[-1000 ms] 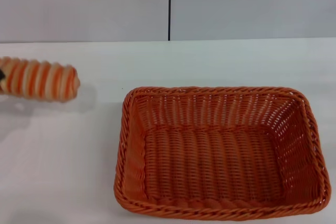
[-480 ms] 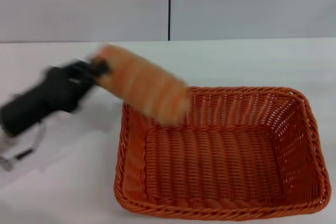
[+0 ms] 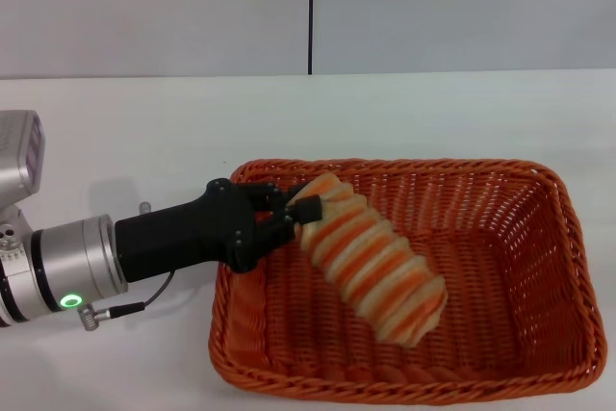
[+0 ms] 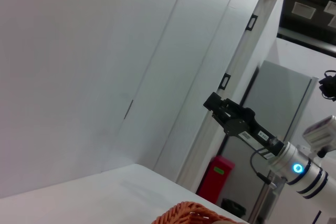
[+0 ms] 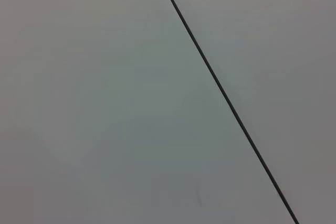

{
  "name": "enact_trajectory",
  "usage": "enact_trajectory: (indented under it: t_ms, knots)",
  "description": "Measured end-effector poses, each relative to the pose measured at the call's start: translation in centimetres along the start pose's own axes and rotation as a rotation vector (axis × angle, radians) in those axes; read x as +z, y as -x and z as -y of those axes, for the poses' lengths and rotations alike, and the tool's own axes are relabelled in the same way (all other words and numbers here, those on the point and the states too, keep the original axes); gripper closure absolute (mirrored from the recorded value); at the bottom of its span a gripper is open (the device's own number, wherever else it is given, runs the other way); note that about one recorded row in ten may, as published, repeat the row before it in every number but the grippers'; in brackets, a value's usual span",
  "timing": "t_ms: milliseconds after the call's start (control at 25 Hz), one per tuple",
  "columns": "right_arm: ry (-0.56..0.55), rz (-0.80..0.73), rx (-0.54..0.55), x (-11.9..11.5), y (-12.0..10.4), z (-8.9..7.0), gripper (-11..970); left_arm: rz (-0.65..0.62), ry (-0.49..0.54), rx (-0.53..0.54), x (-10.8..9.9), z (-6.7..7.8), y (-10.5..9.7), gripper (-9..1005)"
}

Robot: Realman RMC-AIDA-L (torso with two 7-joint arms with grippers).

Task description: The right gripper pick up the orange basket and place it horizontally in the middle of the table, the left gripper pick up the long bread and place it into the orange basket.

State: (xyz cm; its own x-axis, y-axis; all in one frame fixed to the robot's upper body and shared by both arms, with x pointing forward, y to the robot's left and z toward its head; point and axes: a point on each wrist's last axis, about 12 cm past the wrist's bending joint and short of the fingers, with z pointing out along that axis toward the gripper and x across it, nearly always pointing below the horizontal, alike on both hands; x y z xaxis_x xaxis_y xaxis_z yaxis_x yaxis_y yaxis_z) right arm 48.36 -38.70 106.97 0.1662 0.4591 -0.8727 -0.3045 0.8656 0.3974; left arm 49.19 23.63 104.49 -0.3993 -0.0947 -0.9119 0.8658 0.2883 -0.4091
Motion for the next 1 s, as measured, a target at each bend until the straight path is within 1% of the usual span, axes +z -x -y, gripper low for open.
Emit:
enact_trajectory:
  t_ms: [520, 680, 840, 880, 920, 960, 1000]
  knots:
    - [0.003, 0.001, 0.005, 0.2, -0.1, -0.2, 685, 0.005, 0.011, -0.011, -0.2, 0.0, -0.1, 705]
    - [0.004, 0.001, 0.006, 0.3, -0.2, -0.2, 685, 0.030, 0.030, -0.011, -0.6, -0.1, 0.0, 598]
    - [0.002, 0.006, 0.006, 0.3, -0.1, -0.2, 685, 0.030, 0.030, -0.011, -0.6, -0.1, 0.0, 492]
    - [0.002, 0.006, 0.006, 0.3, -0.1, -0.2, 685, 0.056, 0.055, -0.012, -1.0, -0.2, 0.1, 465]
    - [0.000, 0.010, 0.006, 0.3, -0.1, -0.2, 685, 0.056, 0.055, -0.012, -1.0, -0.2, 0.1, 349]
    - [-0.002, 0.014, 0.006, 0.3, -0.1, -0.2, 685, 0.181, 0.156, 0.023, -2.8, -0.5, 0.5, 233]
    - [-0.003, 0.017, 0.006, 0.3, 0.0, -0.1, 685, 0.232, 0.202, 0.051, -3.6, -0.5, 0.6, 216]
